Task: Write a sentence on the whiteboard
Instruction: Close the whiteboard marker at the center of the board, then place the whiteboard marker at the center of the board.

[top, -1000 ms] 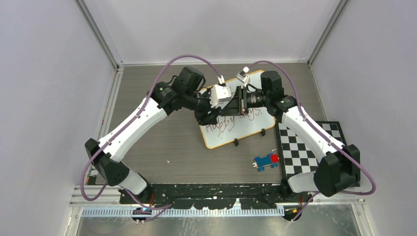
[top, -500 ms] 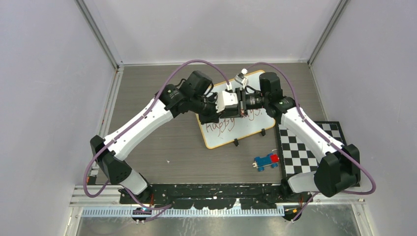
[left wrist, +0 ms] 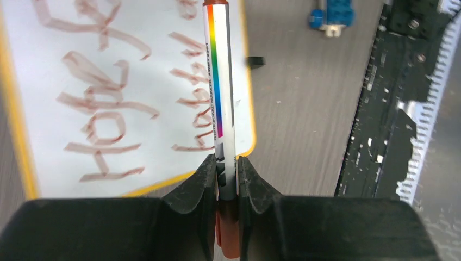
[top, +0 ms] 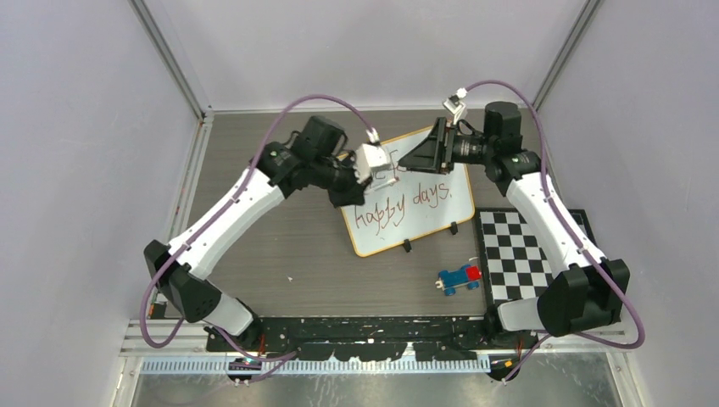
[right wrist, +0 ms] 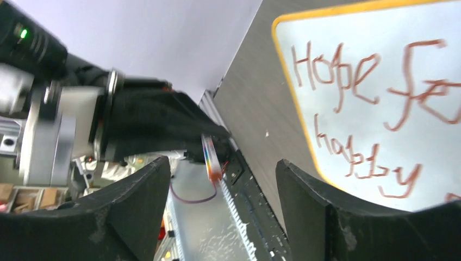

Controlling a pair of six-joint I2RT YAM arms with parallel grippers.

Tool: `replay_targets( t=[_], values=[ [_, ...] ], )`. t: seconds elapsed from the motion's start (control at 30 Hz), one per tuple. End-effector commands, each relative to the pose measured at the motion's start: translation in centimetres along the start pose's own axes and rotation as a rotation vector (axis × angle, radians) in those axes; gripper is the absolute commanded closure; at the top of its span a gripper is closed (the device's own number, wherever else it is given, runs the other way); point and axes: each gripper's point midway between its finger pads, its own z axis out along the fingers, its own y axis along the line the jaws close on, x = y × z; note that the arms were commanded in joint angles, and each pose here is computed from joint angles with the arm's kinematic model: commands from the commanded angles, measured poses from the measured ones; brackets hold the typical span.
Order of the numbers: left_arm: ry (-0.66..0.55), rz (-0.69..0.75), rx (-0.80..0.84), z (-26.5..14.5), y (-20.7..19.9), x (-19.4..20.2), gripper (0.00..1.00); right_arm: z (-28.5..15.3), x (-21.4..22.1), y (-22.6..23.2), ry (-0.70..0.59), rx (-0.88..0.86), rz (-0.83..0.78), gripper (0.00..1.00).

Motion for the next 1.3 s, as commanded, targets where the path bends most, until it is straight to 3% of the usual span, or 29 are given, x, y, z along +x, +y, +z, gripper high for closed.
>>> replay_targets(
  t=[0.0, 0.2, 0.4, 0.7, 1.07, 1.27],
  values=[
    [-0.169, -0.183, -0.123, -5.0, 4.3, -0.9, 1.0, -2.4, -2.6, 0.5, -0.089, 0.028, -0.097, 0.23],
    [-0.223, -0.436, -0.379, -10.8, 10.9, 4.0, 1.0, -4.6, -1.8, -2.7, -0.114, 0.162, -0.143, 0.19],
    [-0.096, -0.617, -0.527, -12.5, 13.9, 13.1, 1.0, -5.9, -0.2, -5.4, -0.108, 0.262, -0.157, 0.19],
    [0.169, -0.696, -0.528, -8.8, 12.9, 24.1, 1.0, -6.9, 1.3, -6.6, -0.081, 0.316, -0.171, 0.19],
    [0.329, -0.793, -0.424, -3.3, 12.8, 31.2, 1.0, -6.8, 1.8, -7.4, -0.069, 0.323, -0.161, 0.19],
    [0.396, -0.811, -0.39, -1.8, 12.9, 33.6, 0.86, -6.8, 1.9, -7.7, -0.064, 0.324, -0.153, 0.19]
  ],
)
